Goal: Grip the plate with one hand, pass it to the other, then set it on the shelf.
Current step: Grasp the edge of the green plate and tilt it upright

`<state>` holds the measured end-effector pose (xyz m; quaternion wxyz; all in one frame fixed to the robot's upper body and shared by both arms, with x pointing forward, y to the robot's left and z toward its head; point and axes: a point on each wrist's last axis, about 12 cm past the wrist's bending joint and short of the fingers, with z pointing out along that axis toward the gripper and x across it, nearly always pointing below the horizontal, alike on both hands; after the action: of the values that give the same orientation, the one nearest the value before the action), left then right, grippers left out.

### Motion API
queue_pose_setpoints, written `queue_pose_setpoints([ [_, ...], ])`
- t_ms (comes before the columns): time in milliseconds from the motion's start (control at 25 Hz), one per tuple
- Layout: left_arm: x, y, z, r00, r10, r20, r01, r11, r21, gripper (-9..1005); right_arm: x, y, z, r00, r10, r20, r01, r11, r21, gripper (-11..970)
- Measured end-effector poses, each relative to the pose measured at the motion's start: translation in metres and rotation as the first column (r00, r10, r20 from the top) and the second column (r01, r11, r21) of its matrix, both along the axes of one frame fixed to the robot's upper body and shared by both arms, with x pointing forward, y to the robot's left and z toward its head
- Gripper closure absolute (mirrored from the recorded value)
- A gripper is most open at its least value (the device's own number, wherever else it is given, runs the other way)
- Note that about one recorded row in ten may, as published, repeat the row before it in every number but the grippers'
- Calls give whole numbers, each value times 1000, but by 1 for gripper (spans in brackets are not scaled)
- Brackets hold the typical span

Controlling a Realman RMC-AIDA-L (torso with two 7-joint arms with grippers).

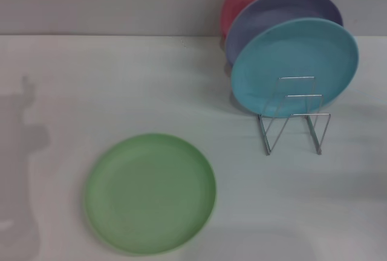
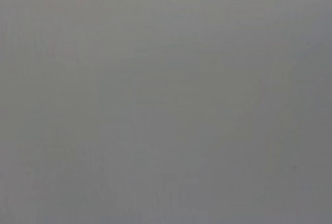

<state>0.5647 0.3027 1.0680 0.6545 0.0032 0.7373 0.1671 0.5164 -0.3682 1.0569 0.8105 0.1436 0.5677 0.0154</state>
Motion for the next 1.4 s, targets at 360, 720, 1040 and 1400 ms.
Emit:
queue_pose_setpoints([
  [360,10,-17,59,949,-307,-69,266,900,-344,181,-5,-1,-3,1000,-4,-8,4,1000,10,370],
  [720,-10,1,104,741,-622,-255,323,662,-676,182,-4,-2,-1,1000,-1,4,1,1000,5,370],
  [1040,-24,-2,118,557,-655,-511,186,698,-692,183,1,-5,5,1000,1,21,-1,1000,-5,371],
  [1400,-28,-17,107,429,-554,-714,35,799,-600,184,6,-13,11,999,-14,35,14,1000,-23,370],
])
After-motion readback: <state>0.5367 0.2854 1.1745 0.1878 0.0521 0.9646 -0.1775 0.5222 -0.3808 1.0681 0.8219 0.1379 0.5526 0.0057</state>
